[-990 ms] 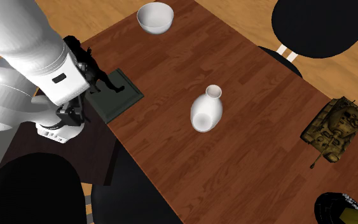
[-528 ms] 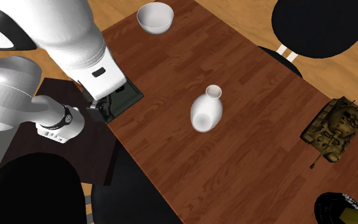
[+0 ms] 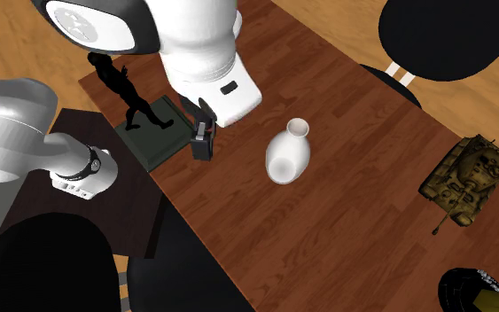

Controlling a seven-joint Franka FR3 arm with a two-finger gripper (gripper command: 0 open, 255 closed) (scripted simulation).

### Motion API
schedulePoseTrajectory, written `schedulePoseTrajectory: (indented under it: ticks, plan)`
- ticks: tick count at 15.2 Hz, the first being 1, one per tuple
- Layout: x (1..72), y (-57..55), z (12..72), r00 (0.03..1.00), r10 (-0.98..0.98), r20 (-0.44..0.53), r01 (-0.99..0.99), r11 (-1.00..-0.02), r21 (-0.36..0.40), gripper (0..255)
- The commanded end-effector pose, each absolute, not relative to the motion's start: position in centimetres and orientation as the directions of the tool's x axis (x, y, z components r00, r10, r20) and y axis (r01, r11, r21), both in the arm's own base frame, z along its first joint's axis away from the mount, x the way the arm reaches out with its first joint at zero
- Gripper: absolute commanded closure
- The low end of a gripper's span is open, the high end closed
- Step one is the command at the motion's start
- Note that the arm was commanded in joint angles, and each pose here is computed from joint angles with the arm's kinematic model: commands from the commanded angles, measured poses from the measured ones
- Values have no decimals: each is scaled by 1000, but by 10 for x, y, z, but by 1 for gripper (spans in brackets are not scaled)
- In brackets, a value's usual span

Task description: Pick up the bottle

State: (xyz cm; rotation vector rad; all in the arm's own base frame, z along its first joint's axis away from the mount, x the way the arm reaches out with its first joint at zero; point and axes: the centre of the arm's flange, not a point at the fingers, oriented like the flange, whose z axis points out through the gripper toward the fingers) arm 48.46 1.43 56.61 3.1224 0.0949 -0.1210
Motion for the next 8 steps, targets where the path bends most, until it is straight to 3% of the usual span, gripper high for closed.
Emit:
schedulePoseTrajectory:
  ticks: [1,8]
  plan:
    - [513,19,566,995,56,-85,58,-998,12,0]
    - [606,40,571,993,45,-110,46,-999,7,0]
